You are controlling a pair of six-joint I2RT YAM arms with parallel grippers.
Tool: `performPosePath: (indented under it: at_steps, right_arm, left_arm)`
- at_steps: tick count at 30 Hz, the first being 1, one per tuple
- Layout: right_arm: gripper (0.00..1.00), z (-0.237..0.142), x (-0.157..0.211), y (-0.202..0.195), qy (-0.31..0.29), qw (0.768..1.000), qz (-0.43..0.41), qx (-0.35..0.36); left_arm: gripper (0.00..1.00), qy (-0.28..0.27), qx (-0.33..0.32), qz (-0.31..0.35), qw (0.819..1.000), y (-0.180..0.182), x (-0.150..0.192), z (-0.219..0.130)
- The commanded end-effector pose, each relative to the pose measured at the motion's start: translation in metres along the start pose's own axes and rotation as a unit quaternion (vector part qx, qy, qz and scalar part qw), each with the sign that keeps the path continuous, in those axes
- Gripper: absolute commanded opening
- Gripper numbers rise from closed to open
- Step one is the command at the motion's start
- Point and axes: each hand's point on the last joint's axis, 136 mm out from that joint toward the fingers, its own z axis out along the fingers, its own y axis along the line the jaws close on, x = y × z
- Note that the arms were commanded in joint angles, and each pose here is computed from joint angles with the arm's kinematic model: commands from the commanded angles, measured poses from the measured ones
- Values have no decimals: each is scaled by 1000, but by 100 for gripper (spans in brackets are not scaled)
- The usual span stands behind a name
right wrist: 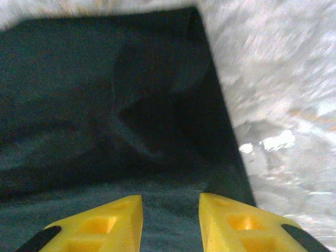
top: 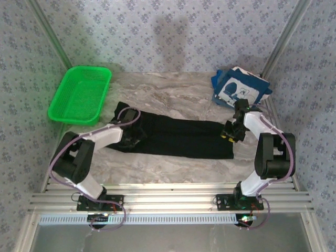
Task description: Fold and stack the t-shirts
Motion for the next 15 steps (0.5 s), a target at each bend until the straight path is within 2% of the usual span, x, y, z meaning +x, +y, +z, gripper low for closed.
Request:
performPosePath:
  at_steps: [1, 8, 15]
  right_arm:
    - [33, 13, 16, -1, 21, 999, 24, 3]
    - [29, 24, 64, -9, 55, 998, 32, 28]
    - [27, 26, 113, 34, 70, 995, 64, -38]
  left_arm:
    - [53, 20, -87, 27, 996, 31, -1, 26]
    - [53, 20, -66, 67, 995, -26, -51, 47]
    - [52, 33, -39, 123, 991, -100, -99, 76]
